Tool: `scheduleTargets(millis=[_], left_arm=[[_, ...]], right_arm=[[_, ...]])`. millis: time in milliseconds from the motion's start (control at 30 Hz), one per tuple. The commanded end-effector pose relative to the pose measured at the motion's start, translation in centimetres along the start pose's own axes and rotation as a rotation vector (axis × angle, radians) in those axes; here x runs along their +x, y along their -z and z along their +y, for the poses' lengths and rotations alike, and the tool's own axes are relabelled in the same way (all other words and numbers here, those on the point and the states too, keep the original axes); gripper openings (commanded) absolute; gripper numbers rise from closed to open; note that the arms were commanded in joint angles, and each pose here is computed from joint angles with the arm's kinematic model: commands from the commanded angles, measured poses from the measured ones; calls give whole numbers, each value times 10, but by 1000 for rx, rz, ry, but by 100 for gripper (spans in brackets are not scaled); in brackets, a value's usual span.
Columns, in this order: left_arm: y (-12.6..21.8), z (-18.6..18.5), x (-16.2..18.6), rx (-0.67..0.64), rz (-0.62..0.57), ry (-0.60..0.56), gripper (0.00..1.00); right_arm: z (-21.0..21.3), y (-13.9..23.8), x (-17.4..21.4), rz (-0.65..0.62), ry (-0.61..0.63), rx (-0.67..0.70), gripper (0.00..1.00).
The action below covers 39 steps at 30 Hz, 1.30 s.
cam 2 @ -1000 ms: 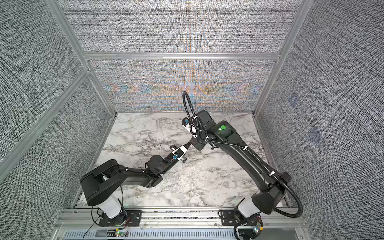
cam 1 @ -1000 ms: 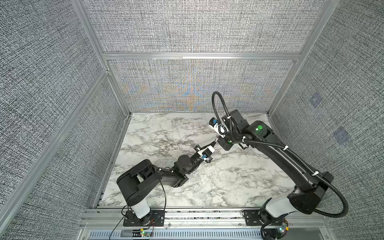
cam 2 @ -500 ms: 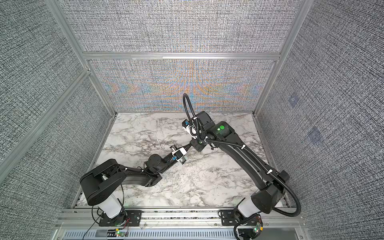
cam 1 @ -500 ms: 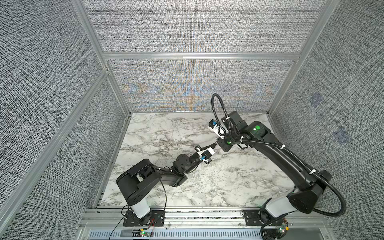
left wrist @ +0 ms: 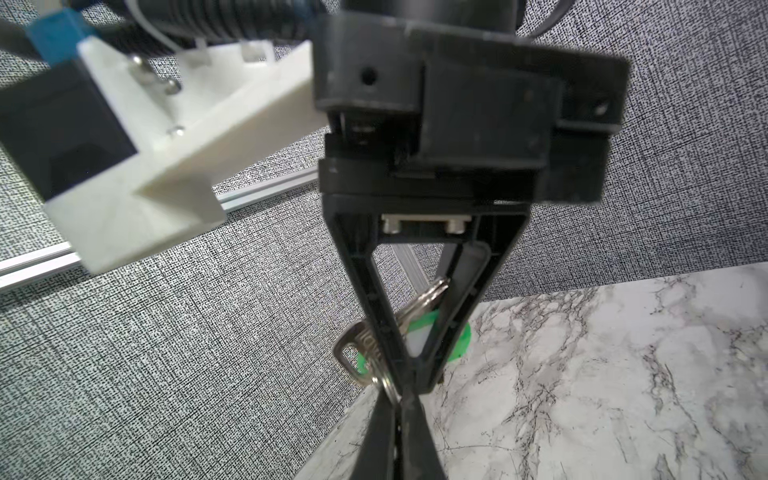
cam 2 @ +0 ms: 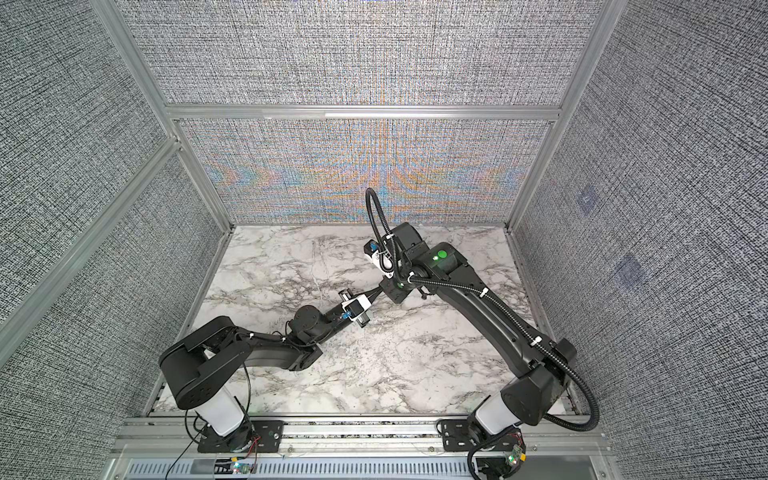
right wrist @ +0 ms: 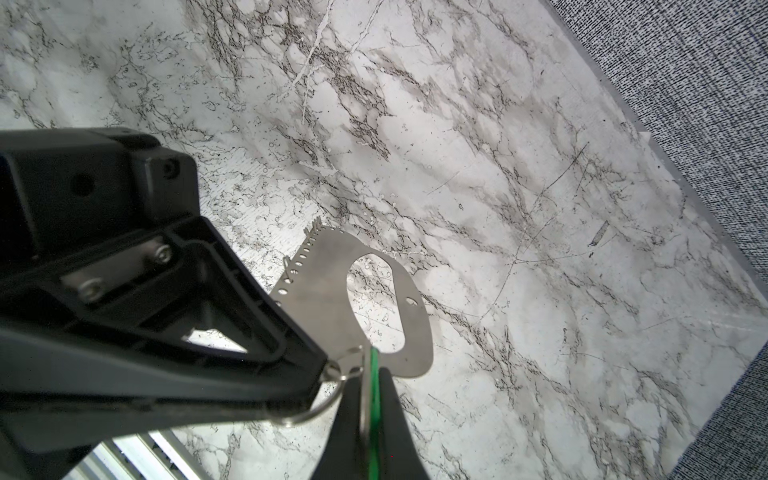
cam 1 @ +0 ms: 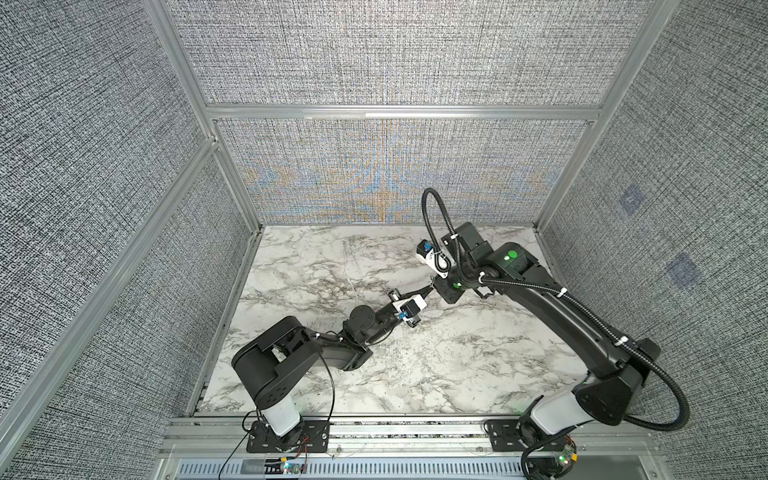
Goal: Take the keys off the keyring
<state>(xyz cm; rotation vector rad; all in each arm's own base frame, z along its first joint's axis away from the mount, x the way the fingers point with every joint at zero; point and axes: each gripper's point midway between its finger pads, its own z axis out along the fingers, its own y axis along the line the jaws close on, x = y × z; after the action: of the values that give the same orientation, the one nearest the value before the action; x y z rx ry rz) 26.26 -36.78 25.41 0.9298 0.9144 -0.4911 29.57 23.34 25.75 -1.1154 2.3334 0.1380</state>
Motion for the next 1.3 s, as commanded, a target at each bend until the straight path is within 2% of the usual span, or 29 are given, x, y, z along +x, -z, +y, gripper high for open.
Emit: scheduleTargets(millis=[0, 167, 367, 700, 1067, 1267], left_arm=[[5, 7, -28, -7, -129, -11, 0], [7, 4, -29, 47, -156, 0, 0], [4, -3, -22, 107, -133, 5, 0], [6, -4, -15, 118, -115, 10, 0], [4, -6, -5, 132, -87, 20, 0], [1, -5, -1, 128, -74, 26, 6]], right_arm=[[8, -3, 12, 52, -13, -41, 0], [6, 3, 12, 67, -13, -35, 0], [4, 8, 9, 59, -17, -31, 0], [-9, 13, 15, 75, -16, 10, 0], [-12, 26, 2, 24, -15, 24, 0], [-11, 30, -8, -9, -19, 9, 0]])
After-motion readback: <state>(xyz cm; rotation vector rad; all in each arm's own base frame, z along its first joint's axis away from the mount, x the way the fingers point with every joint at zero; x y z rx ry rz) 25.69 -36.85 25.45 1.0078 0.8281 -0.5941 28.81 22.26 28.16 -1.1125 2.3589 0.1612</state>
